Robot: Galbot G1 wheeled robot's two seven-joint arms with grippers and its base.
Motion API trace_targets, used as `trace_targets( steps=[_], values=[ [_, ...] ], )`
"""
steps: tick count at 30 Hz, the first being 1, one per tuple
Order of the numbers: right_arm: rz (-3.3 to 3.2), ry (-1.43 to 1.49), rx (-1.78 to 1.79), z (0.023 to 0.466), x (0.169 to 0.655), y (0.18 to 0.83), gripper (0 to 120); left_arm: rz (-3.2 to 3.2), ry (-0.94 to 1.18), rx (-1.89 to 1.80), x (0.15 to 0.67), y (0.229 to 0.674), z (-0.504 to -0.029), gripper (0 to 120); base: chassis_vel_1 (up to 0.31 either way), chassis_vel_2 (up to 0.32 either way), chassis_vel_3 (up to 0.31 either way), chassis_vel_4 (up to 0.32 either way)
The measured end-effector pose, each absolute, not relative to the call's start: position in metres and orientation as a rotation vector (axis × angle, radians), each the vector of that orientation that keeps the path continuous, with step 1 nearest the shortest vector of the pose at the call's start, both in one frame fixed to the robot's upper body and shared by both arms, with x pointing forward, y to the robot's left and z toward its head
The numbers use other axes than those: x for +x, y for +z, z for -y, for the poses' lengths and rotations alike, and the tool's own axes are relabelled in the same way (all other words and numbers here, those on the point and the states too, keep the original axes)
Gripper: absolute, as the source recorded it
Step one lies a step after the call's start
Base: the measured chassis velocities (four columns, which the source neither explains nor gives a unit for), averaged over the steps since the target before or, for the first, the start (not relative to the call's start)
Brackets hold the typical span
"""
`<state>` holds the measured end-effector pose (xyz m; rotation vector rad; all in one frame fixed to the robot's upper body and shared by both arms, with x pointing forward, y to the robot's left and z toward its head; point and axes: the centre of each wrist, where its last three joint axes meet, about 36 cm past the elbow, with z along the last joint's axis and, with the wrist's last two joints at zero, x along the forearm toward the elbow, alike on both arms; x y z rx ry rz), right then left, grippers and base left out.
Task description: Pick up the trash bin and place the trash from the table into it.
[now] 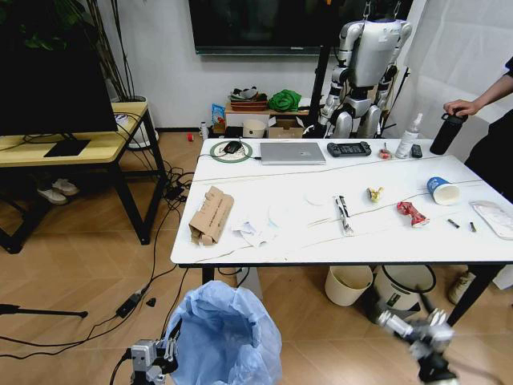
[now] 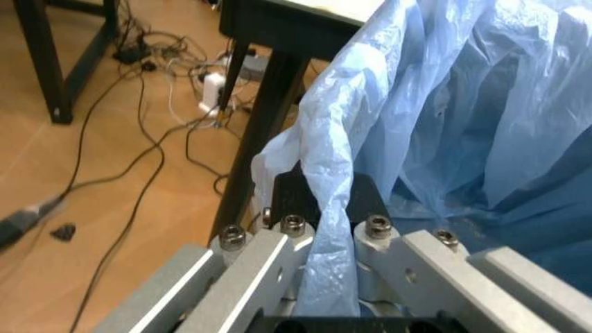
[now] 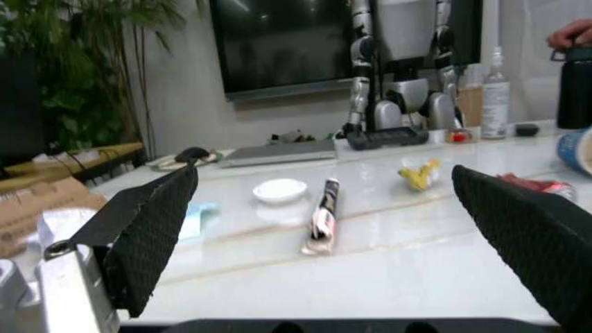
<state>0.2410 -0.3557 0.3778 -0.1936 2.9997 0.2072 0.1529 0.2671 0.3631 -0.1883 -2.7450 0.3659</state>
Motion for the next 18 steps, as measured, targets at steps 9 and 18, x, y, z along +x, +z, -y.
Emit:
trace_targets(
  steps=[9,18],
  values=[
    [-3.058,0.177,-0.313,0.373,0.32,0.41,100,2.695,0.388,-0.087,0.151,0.375,-0.262,0,0.0,0.0,0.0,0.0],
    [-3.286,0.374,-0.275,0.359,0.41,0.436,100,2.687,0.373,0.006,0.151,0.382,-0.257,0,0.0,0.0,0.0,0.0]
  ],
)
